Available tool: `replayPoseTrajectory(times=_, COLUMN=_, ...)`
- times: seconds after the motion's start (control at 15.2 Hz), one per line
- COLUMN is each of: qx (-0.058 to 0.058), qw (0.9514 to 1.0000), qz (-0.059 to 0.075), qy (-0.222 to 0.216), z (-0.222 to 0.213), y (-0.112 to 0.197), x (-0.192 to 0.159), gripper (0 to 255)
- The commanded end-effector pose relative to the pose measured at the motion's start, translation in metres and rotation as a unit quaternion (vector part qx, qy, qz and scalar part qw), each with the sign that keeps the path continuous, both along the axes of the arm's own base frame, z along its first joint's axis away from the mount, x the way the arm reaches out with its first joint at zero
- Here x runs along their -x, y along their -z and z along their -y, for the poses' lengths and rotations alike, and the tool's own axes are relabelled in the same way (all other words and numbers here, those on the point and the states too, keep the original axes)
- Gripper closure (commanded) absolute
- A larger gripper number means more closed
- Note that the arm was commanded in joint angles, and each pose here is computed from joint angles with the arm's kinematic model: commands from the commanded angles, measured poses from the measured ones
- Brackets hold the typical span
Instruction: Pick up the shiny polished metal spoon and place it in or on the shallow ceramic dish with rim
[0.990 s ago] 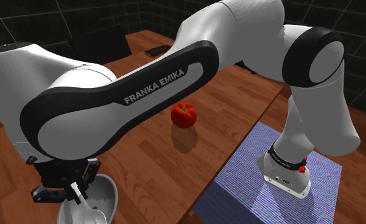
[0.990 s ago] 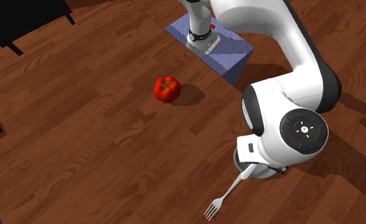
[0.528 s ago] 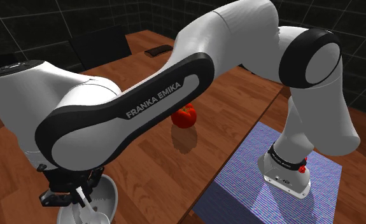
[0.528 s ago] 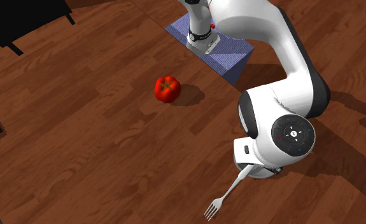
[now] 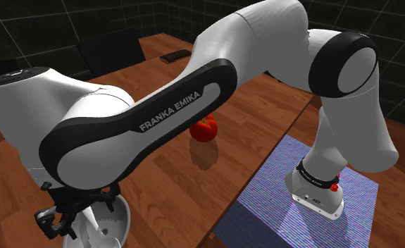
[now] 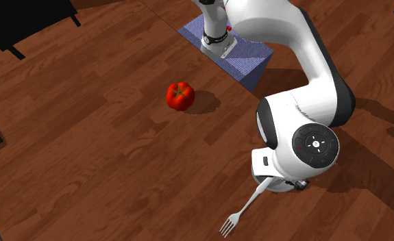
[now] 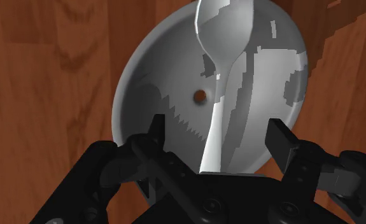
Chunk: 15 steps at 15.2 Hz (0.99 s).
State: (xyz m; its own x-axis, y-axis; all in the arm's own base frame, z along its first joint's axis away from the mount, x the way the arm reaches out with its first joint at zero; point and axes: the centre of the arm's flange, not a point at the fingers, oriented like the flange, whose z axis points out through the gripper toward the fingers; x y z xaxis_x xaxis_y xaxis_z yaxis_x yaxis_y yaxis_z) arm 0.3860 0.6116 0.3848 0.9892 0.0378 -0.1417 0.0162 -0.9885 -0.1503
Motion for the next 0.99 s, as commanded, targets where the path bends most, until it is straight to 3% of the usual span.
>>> replayPoseTrajectory(times=0.0, qx=0.000, qw=1.0000, qz=0.000, qy=0.000, z=0.000, y=0.000, x=0.000, gripper=0)
replayPoseTrajectory(times=0.13, qx=0.000, qw=1.0000, qz=0.000, qy=0.000, z=0.000, y=0.000, x=0.000, gripper=0)
replayPoseTrajectory(times=0.4, qx=0.000, qw=1.0000, qz=0.000, qy=0.000, z=0.007, y=-0.049, x=-0.007, gripper=0)
replayPoseTrajectory(times=0.92, qx=0.000, qw=1.0000, qz=0.000, qy=0.000, z=0.007, y=-0.049, x=-0.007, gripper=0)
